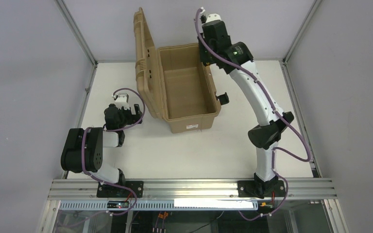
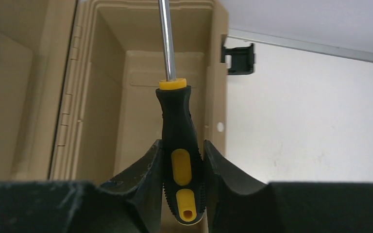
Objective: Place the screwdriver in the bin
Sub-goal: Place the screwdriver in the bin.
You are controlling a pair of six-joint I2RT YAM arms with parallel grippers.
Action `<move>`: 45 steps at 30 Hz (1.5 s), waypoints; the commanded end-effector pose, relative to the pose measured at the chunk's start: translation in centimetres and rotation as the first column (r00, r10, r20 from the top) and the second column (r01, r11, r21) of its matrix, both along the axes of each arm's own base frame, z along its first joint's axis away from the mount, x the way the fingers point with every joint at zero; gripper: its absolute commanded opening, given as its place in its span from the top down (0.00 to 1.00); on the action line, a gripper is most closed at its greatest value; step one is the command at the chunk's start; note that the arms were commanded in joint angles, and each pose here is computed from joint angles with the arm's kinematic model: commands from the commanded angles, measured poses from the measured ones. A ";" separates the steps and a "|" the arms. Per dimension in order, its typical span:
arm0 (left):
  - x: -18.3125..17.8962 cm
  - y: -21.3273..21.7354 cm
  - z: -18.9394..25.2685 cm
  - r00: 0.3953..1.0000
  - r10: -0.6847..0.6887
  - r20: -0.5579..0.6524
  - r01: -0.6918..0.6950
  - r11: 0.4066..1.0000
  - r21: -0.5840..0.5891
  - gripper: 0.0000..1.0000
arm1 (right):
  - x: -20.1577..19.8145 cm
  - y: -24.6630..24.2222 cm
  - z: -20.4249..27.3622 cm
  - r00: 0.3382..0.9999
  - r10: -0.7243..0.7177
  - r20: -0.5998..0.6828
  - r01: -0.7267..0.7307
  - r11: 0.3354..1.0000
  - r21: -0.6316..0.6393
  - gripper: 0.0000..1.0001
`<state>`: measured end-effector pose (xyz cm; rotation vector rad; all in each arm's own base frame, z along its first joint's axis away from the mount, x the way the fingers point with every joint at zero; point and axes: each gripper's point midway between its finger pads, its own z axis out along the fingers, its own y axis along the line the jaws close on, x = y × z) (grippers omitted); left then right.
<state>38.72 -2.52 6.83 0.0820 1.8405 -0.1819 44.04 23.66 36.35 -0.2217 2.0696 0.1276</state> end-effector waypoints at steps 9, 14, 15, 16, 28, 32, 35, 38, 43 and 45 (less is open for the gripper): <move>0.3 0.0 1.3 0.999 0.012 0.041 -0.012 1.000 -0.002 0.01 | 1.3 6.8 -4.4 1.000 -0.021 0.016 0.019 0.992 0.124 0.98; 0.3 0.0 1.3 0.999 0.013 0.040 -0.013 1.000 -0.002 0.01 | 2.1 7.4 -9.8 0.999 -0.036 -0.028 0.039 0.994 0.101 0.98; 0.3 0.0 1.3 0.999 0.012 0.041 -0.012 1.000 -0.002 0.01 | 2.2 7.5 -11.0 0.999 -0.038 -0.038 0.042 0.994 0.096 0.98; 0.3 0.0 1.3 0.999 0.013 0.041 -0.013 1.000 -0.001 0.01 | 2.4 7.7 -12.3 0.998 -0.041 -0.051 0.046 0.995 0.088 0.98; 0.3 0.0 1.3 0.999 0.013 0.041 -0.013 1.000 -0.001 0.01 | 3.2 8.9 -26.3 0.978 -0.070 -0.198 0.076 0.997 0.022 0.97; 0.3 0.0 1.3 0.999 0.012 0.040 -0.012 1.000 -0.001 0.01 | 3.0 8.9 -29.0 0.972 -0.074 -0.221 0.077 0.997 0.007 0.93; 0.3 0.0 1.3 0.999 0.012 0.041 -0.012 1.000 -0.003 0.01 | 2.7 8.9 -31.1 0.964 -0.070 -0.255 0.070 0.998 -0.008 0.89; 0.3 0.0 1.3 0.999 0.012 0.040 -0.012 1.000 -0.002 0.01 | 2.5 9.2 -32.1 0.959 -0.064 -0.276 0.065 0.998 -0.005 0.75; 0.3 0.0 1.4 0.999 0.013 0.041 -0.013 1.000 -0.002 0.01 | 2.5 9.5 -31.0 0.962 -0.049 -0.270 0.056 0.998 0.017 0.52; 0.3 0.0 1.3 0.999 0.012 0.041 -0.012 1.000 -0.001 0.01 | 2.6 9.6 -30.1 0.964 -0.042 -0.264 0.050 0.999 0.021 0.40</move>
